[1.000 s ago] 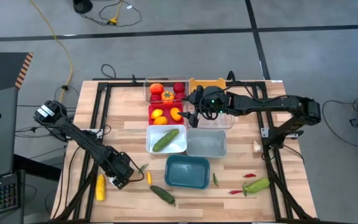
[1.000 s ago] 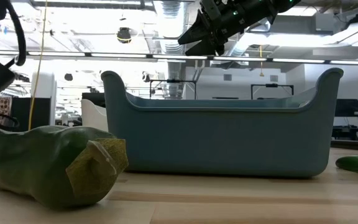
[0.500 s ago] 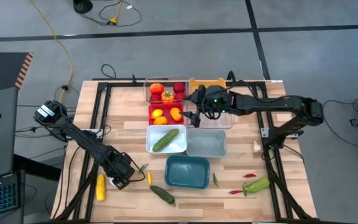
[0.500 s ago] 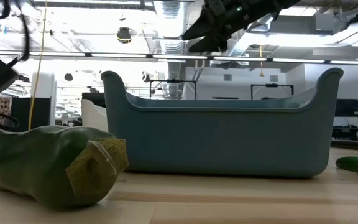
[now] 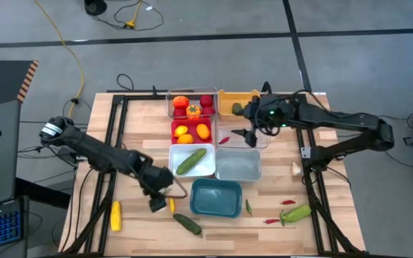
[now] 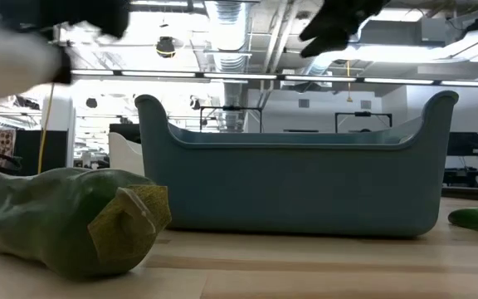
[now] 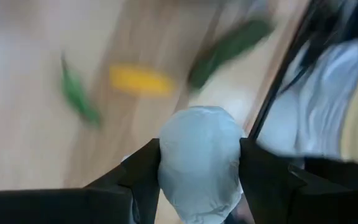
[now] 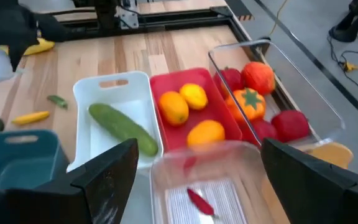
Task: Sort produce into baskets
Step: Put the left white garlic into the gray bin
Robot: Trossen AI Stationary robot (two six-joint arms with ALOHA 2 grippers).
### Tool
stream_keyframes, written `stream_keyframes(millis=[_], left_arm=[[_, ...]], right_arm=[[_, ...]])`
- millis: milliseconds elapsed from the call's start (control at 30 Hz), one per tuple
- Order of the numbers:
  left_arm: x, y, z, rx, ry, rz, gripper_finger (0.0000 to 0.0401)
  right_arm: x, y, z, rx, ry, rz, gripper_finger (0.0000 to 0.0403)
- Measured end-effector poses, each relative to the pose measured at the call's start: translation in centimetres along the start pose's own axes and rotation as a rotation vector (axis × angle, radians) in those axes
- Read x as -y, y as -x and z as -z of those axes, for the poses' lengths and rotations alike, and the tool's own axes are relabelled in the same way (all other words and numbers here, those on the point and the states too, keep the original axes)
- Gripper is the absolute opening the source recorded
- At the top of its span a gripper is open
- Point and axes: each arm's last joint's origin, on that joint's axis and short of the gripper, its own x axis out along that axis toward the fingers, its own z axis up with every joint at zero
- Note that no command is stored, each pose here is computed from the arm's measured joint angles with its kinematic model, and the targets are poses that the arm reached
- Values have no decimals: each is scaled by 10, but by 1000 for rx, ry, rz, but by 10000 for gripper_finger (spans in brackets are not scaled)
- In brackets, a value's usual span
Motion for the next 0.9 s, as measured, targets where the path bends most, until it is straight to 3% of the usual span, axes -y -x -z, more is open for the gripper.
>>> stream_keyframes(millis=[167, 300, 433, 667, 900], left_arm=[[0, 39, -44, 315, -124, -57, 177], [-7, 60, -76, 596, -211, -98, 177], [-11, 68, -100, 767, -313, -77, 178], [-14, 43, -136, 885, -476, -100, 178], [-19, 3, -165, 848, -520, -130, 190]], right_arm=[[-1, 30, 9, -49, -12, -9, 367], [-5, 46, 19, -118, -88, -19, 367], [-10, 56, 28, -202, -185, -30, 367], [-25, 59, 37, -307, -257, -66, 367], [-37, 62, 41, -346, -312, -97, 367]])
